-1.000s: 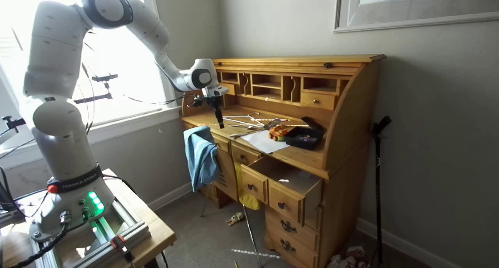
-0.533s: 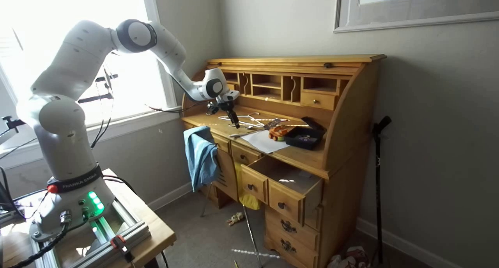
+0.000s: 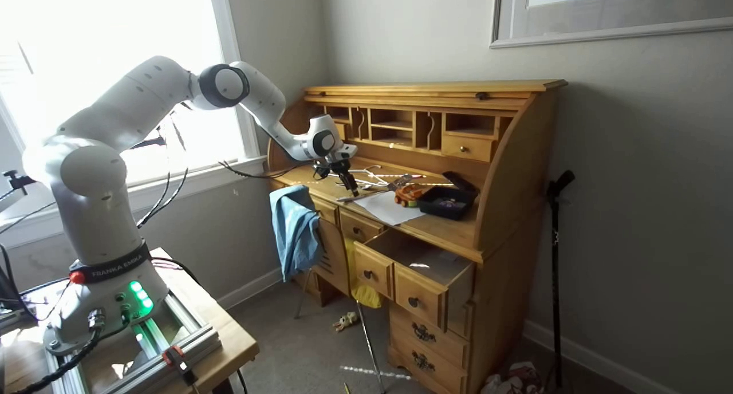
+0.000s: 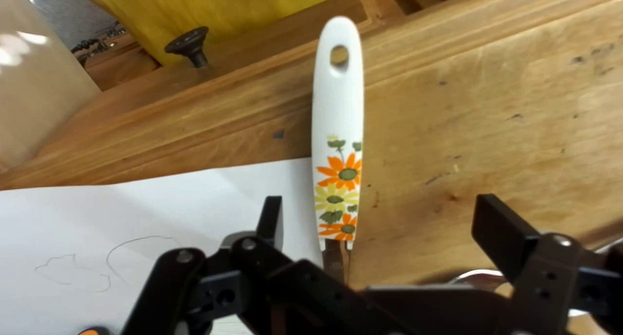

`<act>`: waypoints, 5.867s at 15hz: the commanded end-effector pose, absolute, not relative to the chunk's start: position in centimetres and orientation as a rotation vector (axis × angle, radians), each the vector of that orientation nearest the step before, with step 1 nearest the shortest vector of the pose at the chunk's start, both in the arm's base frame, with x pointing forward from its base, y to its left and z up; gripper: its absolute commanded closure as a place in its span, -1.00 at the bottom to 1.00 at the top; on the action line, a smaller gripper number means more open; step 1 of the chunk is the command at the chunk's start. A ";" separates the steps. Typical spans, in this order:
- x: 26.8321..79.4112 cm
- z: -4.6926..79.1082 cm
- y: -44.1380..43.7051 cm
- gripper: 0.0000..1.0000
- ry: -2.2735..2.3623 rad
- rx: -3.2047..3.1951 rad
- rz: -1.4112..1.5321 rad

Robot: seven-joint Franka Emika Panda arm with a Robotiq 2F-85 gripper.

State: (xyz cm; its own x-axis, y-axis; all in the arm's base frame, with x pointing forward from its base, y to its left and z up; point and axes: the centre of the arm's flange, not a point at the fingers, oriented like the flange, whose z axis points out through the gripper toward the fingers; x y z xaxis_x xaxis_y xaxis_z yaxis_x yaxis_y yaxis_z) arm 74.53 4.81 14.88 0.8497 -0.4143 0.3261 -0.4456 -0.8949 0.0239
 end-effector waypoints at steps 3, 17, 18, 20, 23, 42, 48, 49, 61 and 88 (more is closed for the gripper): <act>77.1 13.8 4.3 -1.00 -0.767 2.902 0.472; 76.3 14.5 2.8 0.81 -0.851 2.883 0.473; 76.2 14.5 2.8 0.97 -0.852 2.880 0.472; 76.0 15.2 2.7 0.89 -0.862 2.851 0.475; 74.9 18.7 2.2 0.89 -0.947 2.798 0.532; 67.8 27.9 -3.8 0.89 -1.974 2.025 0.586; 69.7 26.0 -5.2 0.89 -1.982 2.011 0.561; 69.6 25.0 -6.5 0.89 -2.000 1.960 0.541; 66.6 19.2 -19.7 0.89 -2.403 1.572 0.189; 64.0 15.6 -25.1 0.89 -2.443 2.147 -0.110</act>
